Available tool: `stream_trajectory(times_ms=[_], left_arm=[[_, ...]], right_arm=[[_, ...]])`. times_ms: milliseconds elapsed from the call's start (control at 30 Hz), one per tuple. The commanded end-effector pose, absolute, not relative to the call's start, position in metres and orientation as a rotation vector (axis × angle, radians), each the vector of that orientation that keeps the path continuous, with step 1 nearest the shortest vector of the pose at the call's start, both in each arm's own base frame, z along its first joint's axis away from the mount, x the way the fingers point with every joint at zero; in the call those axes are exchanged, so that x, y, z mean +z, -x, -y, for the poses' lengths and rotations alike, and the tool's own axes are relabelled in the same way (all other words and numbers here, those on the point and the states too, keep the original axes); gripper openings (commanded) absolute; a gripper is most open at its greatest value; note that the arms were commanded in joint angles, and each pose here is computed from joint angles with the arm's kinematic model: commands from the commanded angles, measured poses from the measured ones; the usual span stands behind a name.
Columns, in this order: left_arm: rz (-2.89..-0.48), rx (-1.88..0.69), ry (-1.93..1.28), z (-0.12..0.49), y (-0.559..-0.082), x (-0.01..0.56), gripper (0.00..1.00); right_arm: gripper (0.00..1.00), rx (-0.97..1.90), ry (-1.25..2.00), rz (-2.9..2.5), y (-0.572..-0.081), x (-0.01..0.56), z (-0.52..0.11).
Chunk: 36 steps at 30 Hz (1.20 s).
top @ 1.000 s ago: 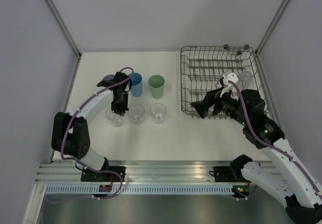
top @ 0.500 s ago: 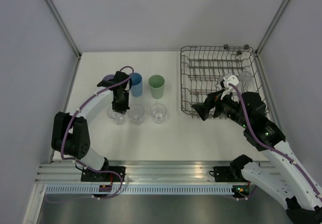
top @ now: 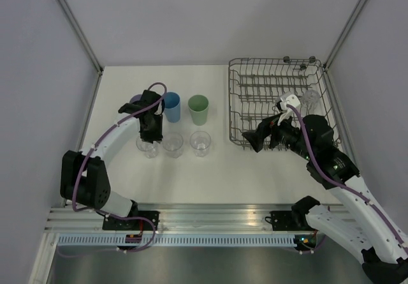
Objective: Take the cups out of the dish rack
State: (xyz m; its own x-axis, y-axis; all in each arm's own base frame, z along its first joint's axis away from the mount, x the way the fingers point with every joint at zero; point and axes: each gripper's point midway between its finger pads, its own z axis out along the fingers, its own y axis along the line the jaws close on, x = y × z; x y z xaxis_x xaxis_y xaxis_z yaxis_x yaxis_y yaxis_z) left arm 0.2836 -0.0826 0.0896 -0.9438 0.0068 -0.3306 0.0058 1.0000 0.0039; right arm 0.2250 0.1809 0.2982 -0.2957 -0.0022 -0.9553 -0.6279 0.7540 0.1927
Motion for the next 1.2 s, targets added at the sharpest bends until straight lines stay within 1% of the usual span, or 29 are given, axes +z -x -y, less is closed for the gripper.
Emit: stream_trajectory(times_ms=[0, 100, 200, 233, 267, 333, 367, 400, 467, 500, 567, 633, 667, 733, 900, 933, 1067, 1100, 1167], left_arm=[[-2.659, -0.042, -0.023, 0.083, -0.294, 0.126, 0.38], [-2.619, -0.059, -0.020, 0.084, -0.294, 0.139, 0.41], [-2.571, -0.083, -0.012, 0.083, -0.291, 0.156, 0.48], [-2.529, -0.099, -0.006, 0.083, -0.289, 0.168, 0.55], [-2.508, -0.108, -0.003, 0.083, -0.288, 0.175, 0.59], [-2.453, -0.121, 0.008, 0.081, -0.284, 0.189, 0.78], [-2.392, -0.141, 0.014, 0.079, -0.281, 0.207, 0.93], [-2.356, -0.129, 0.026, 0.075, -0.280, 0.215, 0.99], [-2.241, -0.132, 0.047, 0.068, -0.274, 0.243, 1.00], [-2.199, -0.099, 0.081, 0.060, -0.272, 0.252, 1.00], [-2.077, -0.114, 0.111, 0.052, -0.263, 0.278, 1.00], [-2.013, -0.110, 0.135, 0.045, -0.255, 0.290, 1.00], [-1.957, -0.115, 0.150, 0.040, -0.247, 0.303, 1.00], [-1.919, -0.117, 0.170, 0.035, -0.241, 0.309, 1.00], [-1.807, -0.184, 0.202, 0.031, -0.219, 0.322, 1.00], [-1.793, -0.195, 0.204, 0.031, -0.217, 0.322, 1.00], [-1.739, -0.233, 0.202, 0.032, -0.207, 0.316, 1.00], [-1.741, -0.233, 0.206, 0.031, -0.207, 0.311, 1.00], [-1.736, -0.249, 0.218, 0.032, -0.204, 0.304, 1.00]], right_arm=[[0.98, 0.639, 0.485, -1.758, -0.229, 0.309, -0.178], [0.98, 0.626, 0.478, -1.761, -0.230, 0.310, -0.177], [0.98, 0.573, 0.411, -1.778, -0.241, 0.312, -0.169], [0.98, 0.543, 0.378, -1.799, -0.248, 0.307, -0.166], [0.98, 0.517, 0.345, -1.808, -0.253, 0.308, -0.162], [0.98, 0.411, 0.243, -1.860, -0.268, 0.298, -0.148], [0.98, 0.378, 0.212, -1.867, -0.273, 0.299, -0.143], [0.98, 0.314, 0.160, -1.880, -0.280, 0.296, -0.133], [0.98, 0.226, 0.094, -1.895, -0.291, 0.292, -0.122], [0.98, 0.118, 0.007, -1.885, -0.298, 0.293, -0.103], [0.98, -0.002, -0.067, -1.879, -0.307, 0.292, -0.086], [0.98, -0.171, -0.158, -1.850, -0.313, 0.293, -0.061], [0.98, -0.217, -0.184, -1.831, -0.316, 0.295, -0.054], [0.98, -0.287, -0.168, -1.842, -0.324, 0.289, -0.048], [0.98, -0.305, -0.203, -1.933, -0.355, 0.266, -0.018], [0.98, -0.326, -0.262, -1.933, -0.361, 0.268, 0.002], [0.98, -0.290, -0.295, -1.964, -0.387, 0.257, 0.018], [0.98, -0.297, -0.292, -2.001, -0.396, 0.244, 0.020], [0.98, -0.313, -0.326, -2.018, -0.408, 0.242, 0.034]])
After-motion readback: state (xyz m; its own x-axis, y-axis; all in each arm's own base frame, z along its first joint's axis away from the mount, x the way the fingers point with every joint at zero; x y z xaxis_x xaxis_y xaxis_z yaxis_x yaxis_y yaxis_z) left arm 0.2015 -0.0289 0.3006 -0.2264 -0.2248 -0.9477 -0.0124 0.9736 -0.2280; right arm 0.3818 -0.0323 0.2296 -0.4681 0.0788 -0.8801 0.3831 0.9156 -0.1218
